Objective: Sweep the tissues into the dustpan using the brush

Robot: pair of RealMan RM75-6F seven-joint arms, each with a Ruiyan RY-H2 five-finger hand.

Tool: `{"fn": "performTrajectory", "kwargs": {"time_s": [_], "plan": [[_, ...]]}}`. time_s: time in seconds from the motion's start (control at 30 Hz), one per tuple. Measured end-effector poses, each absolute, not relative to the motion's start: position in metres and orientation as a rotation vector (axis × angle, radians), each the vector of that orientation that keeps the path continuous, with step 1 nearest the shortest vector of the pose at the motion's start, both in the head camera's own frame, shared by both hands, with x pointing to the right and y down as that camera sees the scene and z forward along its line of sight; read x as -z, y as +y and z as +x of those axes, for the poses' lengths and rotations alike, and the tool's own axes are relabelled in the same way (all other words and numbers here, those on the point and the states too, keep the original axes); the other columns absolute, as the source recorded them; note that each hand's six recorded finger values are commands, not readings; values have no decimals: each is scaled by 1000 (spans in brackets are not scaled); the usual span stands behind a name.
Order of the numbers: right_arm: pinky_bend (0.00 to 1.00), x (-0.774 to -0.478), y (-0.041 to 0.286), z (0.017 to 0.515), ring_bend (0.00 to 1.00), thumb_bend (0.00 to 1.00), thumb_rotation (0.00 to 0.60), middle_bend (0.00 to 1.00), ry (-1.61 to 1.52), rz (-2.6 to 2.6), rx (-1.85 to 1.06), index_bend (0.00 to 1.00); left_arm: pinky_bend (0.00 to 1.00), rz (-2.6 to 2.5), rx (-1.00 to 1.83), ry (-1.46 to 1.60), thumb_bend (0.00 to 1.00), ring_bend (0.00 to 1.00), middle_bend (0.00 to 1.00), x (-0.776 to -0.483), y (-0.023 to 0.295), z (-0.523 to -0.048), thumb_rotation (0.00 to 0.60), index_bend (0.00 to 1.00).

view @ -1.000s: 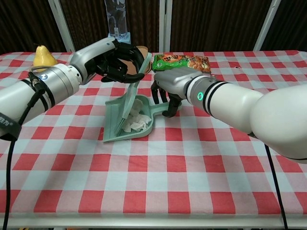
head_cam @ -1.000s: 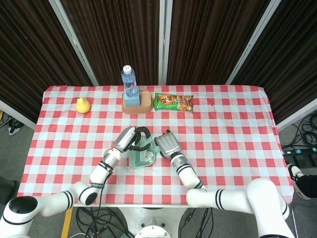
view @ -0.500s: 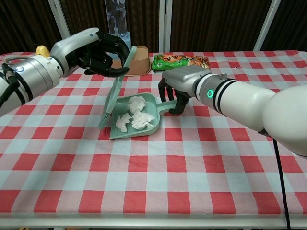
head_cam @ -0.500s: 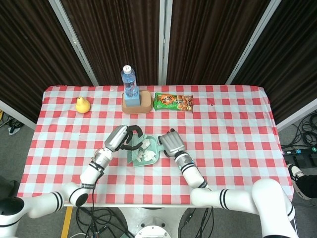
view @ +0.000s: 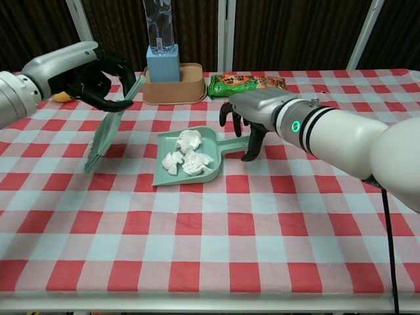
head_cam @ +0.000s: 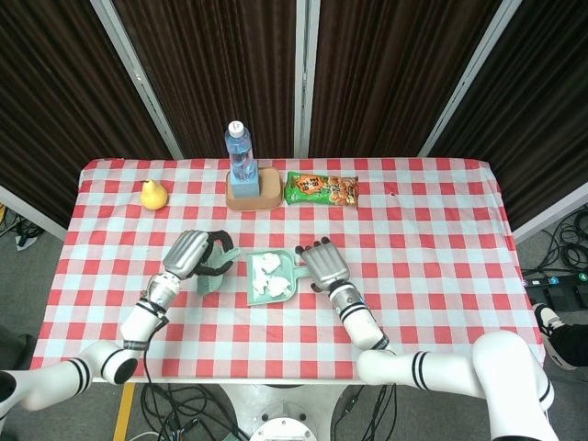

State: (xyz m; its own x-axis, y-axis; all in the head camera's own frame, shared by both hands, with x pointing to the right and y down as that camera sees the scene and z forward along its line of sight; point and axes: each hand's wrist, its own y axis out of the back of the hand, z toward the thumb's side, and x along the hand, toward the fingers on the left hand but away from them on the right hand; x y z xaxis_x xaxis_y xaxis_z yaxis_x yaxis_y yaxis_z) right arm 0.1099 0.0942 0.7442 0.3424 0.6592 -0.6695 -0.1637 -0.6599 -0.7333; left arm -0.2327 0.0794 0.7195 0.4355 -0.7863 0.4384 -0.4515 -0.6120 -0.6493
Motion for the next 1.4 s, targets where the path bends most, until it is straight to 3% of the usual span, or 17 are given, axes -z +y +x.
{"fn": "performTrajectory", "kwargs": {"time_s": [0.2,0.4,0.6,0.77,0.87,1.03,1.1,1.4], "plan": [[175,-729,89,114,208,60,600,286,-462,-1848,-1366,172,933,-2086,1140,907,416,799,539,-728,81,-248,600,519],[162,-690,74,138,163,63,600,263,-520,-1789,-1307,166,918,-1927,1230,742,372,782,457,-737,86,-254,600,386],[158,-652,62,187,136,65,600,245,-570,-1709,-1299,151,912,-1906,1281,687,291,754,403,-736,93,-252,600,263],[149,-629,64,241,121,110,600,238,-610,-1669,-1327,150,865,-1905,1269,803,262,664,400,-718,85,-267,600,256],[119,-618,69,272,72,151,600,214,-647,-1668,-1344,142,780,-1867,1269,902,239,556,398,-699,77,-295,600,256],[41,-601,87,317,0,217,600,136,-732,-1696,-1359,81,391,-1734,1319,1027,213,309,336,-663,82,-366,600,255],[20,-593,98,339,0,218,600,111,-780,-1704,-1364,55,296,-1679,1347,1043,209,260,312,-652,90,-391,600,255],[0,-552,159,423,0,218,600,93,-996,-1644,-1380,23,243,-1507,1471,1086,209,240,299,-612,165,-465,600,254]]}}
